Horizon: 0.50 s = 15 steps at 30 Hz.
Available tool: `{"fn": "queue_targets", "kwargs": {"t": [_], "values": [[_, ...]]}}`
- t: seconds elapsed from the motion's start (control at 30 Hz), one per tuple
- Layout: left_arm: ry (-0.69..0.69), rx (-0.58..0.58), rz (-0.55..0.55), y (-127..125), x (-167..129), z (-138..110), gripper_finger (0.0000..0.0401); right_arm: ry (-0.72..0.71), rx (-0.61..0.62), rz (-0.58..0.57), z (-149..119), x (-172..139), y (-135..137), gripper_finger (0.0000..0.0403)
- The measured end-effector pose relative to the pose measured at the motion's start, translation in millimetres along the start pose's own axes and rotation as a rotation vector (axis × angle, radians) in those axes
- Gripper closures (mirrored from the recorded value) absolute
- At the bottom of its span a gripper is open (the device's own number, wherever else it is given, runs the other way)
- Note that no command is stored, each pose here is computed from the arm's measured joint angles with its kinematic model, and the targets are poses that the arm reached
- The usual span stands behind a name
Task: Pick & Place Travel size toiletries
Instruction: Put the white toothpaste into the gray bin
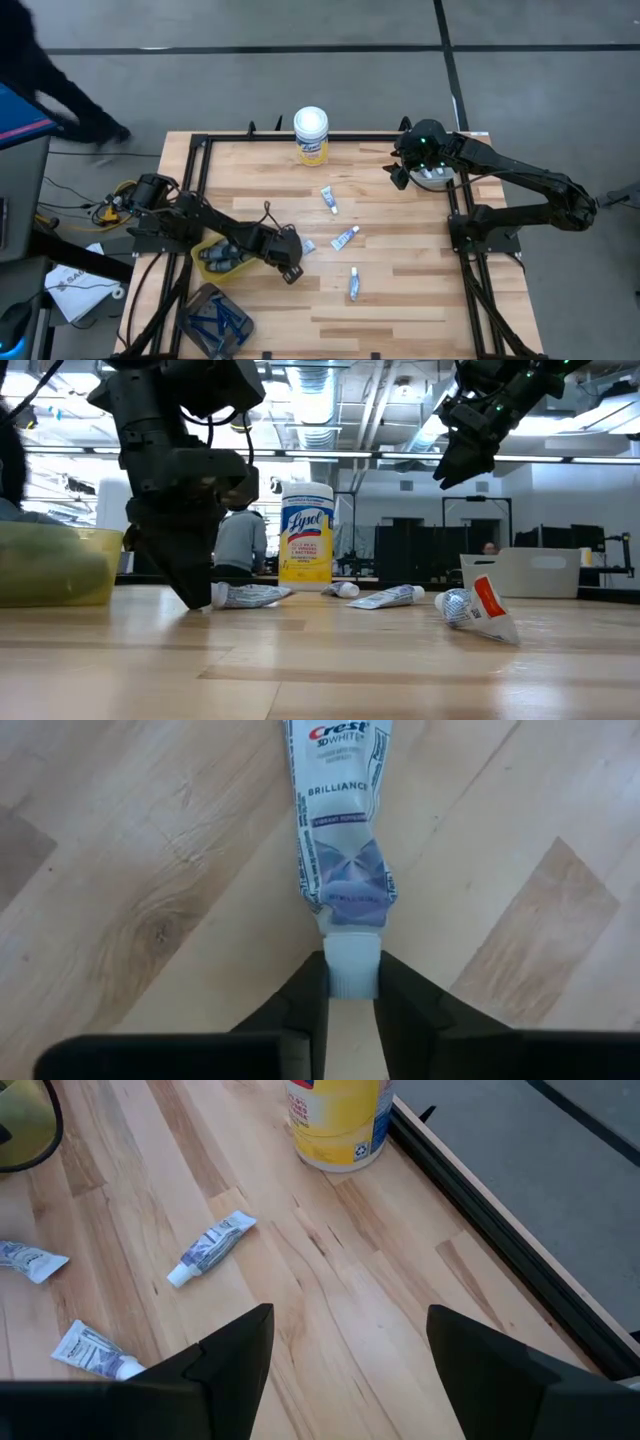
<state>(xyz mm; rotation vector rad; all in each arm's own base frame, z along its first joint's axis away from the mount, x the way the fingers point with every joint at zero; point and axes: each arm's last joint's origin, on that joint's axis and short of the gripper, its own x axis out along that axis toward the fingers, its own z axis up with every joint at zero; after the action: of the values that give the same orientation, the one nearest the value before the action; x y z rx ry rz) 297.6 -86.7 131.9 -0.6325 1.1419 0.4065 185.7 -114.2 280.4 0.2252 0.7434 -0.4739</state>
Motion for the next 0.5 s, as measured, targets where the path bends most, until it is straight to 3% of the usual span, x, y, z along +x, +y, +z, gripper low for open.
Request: {"fn": "queue_targets", "kwargs": {"t": [0.5], "values": [[-0.163, -0.078, -0.144, 9, -50, 34, 0.0349, -0.042, -0.007, 0.008, 4, 0, 2, 0.0148]]}}
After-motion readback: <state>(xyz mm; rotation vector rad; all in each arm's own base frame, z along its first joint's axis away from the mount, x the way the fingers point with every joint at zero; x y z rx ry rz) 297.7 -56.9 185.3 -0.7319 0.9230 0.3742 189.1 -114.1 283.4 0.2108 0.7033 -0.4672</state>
